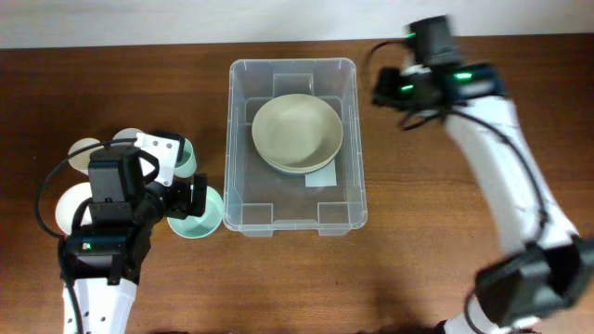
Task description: Pack container
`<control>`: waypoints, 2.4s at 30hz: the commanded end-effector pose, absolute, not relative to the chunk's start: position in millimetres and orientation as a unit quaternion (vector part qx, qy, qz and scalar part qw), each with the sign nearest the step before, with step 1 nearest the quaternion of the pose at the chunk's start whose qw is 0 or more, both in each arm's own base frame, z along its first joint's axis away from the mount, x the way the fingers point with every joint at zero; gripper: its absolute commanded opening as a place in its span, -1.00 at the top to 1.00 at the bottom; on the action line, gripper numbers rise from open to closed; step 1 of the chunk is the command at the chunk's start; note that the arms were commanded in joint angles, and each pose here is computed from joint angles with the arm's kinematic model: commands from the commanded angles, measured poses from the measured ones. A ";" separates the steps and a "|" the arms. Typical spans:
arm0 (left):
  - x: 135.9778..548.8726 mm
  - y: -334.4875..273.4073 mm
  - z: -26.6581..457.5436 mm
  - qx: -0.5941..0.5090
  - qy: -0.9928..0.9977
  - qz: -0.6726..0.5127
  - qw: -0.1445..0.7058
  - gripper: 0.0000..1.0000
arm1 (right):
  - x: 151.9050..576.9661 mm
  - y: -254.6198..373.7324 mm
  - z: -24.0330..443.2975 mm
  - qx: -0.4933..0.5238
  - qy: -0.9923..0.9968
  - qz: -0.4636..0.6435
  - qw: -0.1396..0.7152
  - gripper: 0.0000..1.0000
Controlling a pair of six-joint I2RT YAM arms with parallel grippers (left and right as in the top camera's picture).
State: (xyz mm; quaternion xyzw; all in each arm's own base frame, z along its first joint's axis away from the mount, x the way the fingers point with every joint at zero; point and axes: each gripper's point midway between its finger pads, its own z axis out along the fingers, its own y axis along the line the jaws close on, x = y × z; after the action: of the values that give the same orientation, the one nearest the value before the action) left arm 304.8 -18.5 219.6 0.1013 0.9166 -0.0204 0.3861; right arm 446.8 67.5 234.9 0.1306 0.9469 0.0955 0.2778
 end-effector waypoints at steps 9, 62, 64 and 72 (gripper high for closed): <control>309.5 -25.5 231.4 0.106 0.907 -0.040 0.405 -0.99 | 344.0 -88.8 228.7 0.322 0.933 0.004 0.162 -0.98; 388.5 -235.8 82.9 0.305 0.925 -0.074 0.215 0.98 | 325.7 -33.5 167.3 0.210 0.974 0.041 0.075 -0.82; 389.2 -236.1 83.2 0.305 0.924 -0.074 0.217 0.98 | 325.8 -33.5 167.3 0.210 0.974 0.041 0.075 -0.82; 391.0 -235.5 132.1 0.302 0.918 -0.078 0.243 0.80 | 325.9 -33.7 167.3 0.210 0.974 0.041 0.076 -0.82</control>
State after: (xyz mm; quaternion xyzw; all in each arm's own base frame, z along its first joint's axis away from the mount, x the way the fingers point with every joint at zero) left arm 378.9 -232.8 83.3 0.3004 0.9304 -0.0780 0.1950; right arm 326.4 -31.5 168.3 0.2148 0.9726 0.0474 0.0753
